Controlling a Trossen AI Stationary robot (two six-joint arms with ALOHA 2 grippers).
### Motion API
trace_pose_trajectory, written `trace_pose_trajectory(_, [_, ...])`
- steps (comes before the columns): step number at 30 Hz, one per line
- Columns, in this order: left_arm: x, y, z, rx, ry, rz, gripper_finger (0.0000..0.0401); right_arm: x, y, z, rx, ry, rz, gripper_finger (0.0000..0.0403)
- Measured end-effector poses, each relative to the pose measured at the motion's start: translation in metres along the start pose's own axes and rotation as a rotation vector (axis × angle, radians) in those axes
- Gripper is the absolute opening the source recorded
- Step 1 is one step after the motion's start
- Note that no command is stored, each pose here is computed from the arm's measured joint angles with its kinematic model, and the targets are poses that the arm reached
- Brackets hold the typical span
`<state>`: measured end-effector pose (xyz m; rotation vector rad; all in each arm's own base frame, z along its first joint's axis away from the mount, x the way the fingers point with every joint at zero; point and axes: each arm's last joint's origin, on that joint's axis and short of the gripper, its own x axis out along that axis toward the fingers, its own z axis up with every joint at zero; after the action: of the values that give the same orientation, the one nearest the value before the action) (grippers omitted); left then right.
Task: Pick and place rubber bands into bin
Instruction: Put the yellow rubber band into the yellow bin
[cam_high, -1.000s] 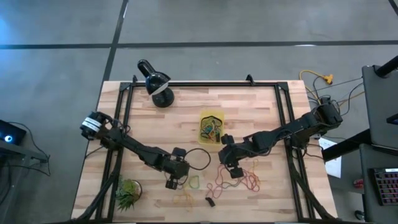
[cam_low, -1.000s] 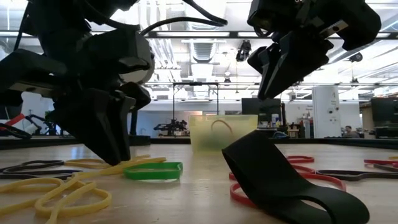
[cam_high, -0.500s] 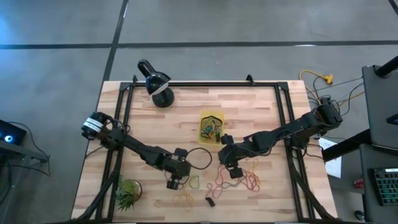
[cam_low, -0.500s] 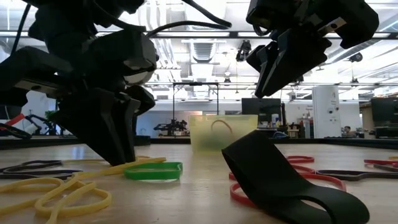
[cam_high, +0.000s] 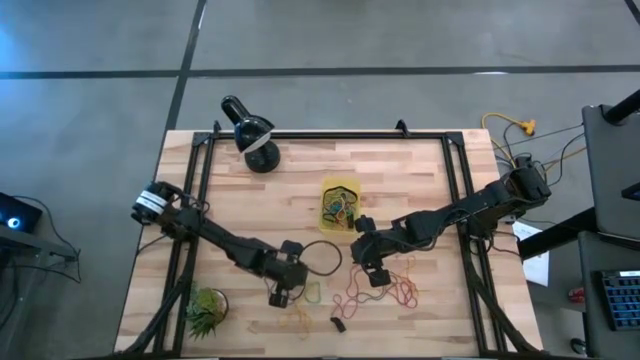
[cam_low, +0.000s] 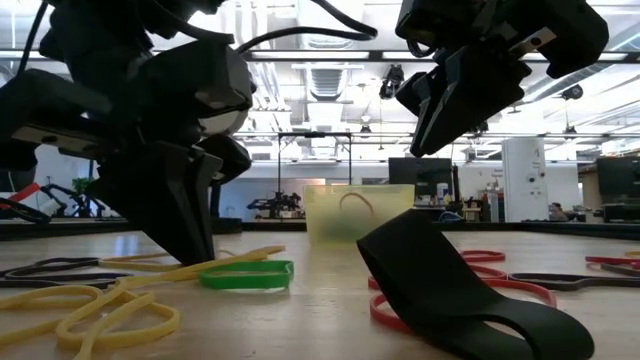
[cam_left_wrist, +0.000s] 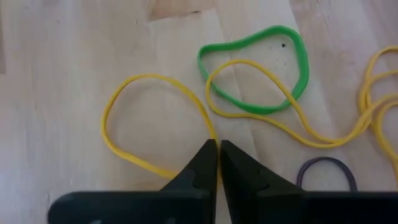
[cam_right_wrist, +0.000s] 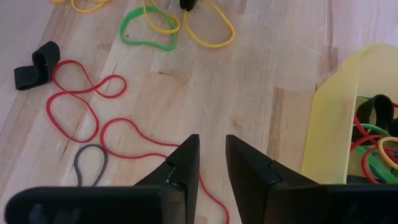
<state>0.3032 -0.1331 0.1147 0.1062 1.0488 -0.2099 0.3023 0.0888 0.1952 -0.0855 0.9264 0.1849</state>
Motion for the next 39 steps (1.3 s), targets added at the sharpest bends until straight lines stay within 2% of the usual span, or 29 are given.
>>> trace_pose_trajectory(5, [-0.018,0.001,0.008,0.015,-0.064,0.044,0.0,0.0,0.0,0.0,0.0,0.001,0.0,0.0077])
trace_pose_trajectory(12, [-0.053,0.004,0.012,0.048,-0.119,0.167,0.0,0.0,0.0,-0.001,0.0,0.007,0.0,0.0081])
trace_pose_trajectory(21, [-0.075,0.006,0.017,0.062,-0.197,0.272,0.0,0.0,0.0,-0.001,0.0,0.013,0.0,0.007])
trace_pose_trajectory(28, [-0.085,0.009,0.026,0.107,-0.238,0.428,0.0,0.0,0.0,-0.001,0.0,0.013,0.0,0.0068])
trace_pose_trajectory(39, [-0.112,0.016,0.062,0.2,-0.308,0.691,0.0,0.0,0.0,-0.001,0.008,0.014,0.001,0.0068])
